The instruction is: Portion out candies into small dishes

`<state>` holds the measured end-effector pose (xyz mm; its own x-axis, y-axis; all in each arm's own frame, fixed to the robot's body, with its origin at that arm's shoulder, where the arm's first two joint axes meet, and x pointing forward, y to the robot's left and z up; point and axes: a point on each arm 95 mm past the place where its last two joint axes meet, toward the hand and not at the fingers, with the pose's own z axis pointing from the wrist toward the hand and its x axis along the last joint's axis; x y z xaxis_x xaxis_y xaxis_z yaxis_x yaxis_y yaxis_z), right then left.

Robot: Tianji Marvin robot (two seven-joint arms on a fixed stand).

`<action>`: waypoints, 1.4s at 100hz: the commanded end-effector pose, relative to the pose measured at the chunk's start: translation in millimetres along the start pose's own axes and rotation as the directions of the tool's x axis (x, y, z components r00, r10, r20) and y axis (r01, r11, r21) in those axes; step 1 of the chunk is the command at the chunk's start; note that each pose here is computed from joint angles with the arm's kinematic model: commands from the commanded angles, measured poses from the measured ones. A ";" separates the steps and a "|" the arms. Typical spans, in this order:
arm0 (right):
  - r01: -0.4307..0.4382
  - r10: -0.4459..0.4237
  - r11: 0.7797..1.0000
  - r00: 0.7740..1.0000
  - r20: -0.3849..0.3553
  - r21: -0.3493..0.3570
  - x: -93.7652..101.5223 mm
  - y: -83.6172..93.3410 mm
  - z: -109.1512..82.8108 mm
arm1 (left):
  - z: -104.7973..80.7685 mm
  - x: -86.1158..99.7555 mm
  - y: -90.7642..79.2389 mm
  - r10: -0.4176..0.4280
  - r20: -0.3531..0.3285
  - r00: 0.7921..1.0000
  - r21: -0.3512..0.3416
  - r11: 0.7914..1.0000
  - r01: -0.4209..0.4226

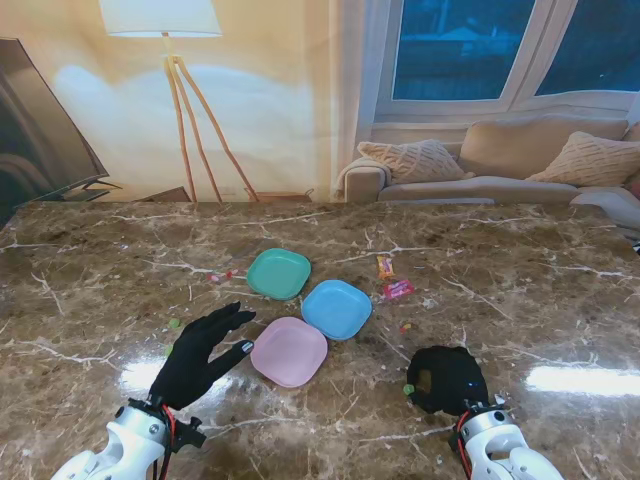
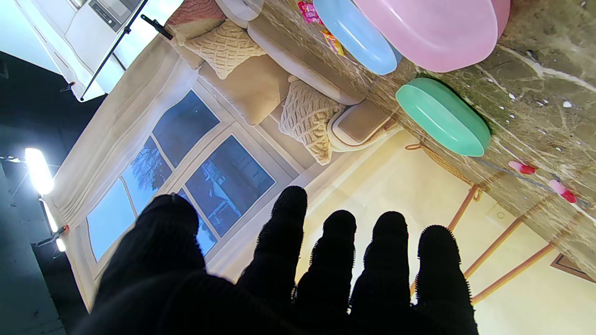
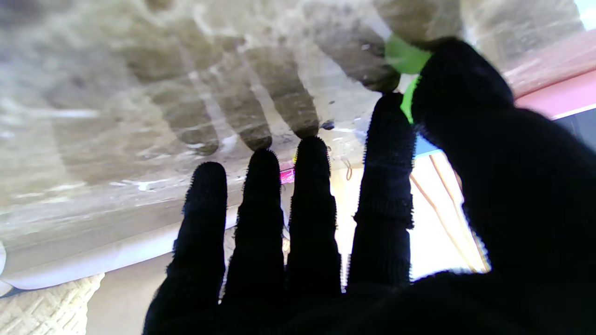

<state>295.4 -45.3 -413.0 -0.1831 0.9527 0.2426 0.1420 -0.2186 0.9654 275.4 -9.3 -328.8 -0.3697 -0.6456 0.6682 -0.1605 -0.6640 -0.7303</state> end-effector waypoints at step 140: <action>-0.171 0.117 0.977 0.932 -0.343 -0.130 105.2 33.0 71.8 | -3.7 -3.0 -5.0 0.008 0.029 1.000 0.014 1.000 -0.009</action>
<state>348.3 51.5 -360.9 -0.4768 0.8051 0.3529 0.0241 -0.3893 0.9208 276.1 -2.5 -326.5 -0.3533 -0.6597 0.6633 -0.1436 -0.6623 -0.7353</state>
